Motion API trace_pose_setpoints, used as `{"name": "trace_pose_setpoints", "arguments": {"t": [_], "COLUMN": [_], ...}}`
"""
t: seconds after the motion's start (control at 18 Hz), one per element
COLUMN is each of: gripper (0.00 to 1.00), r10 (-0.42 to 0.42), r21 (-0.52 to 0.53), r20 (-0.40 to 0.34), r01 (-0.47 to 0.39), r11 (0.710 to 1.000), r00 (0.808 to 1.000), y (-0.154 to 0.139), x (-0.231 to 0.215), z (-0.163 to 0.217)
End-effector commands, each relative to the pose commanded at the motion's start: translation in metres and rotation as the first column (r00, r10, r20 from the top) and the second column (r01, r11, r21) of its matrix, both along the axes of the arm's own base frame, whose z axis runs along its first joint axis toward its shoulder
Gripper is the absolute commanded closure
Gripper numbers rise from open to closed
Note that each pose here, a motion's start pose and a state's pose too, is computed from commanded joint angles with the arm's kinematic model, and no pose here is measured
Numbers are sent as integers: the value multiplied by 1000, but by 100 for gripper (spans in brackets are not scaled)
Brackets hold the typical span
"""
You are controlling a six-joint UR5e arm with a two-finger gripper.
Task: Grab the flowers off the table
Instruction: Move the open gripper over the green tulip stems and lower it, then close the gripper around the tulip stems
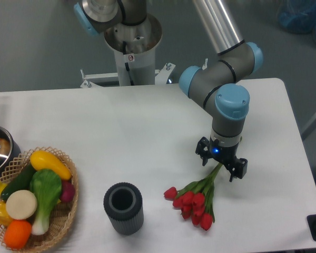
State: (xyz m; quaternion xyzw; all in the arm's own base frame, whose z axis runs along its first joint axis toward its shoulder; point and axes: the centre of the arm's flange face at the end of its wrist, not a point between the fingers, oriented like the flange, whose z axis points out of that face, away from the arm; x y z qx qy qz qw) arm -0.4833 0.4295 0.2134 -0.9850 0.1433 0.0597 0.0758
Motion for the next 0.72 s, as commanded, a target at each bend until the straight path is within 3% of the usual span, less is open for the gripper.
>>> {"name": "trace_pose_setpoints", "arguments": {"t": [0.56,0.61,0.72], "gripper": [0,1,17], "r10": [21,23,21], "r21": [-12,-13,-12], "r20": [26,28,26], "r01": [-21,-23,-21], "r11": [1000,1000,1000], "r00": [999,999,999], "y": [-6,-6,-6], "x": [-1,-1,-2], "z": [-15,-17,-16]}}
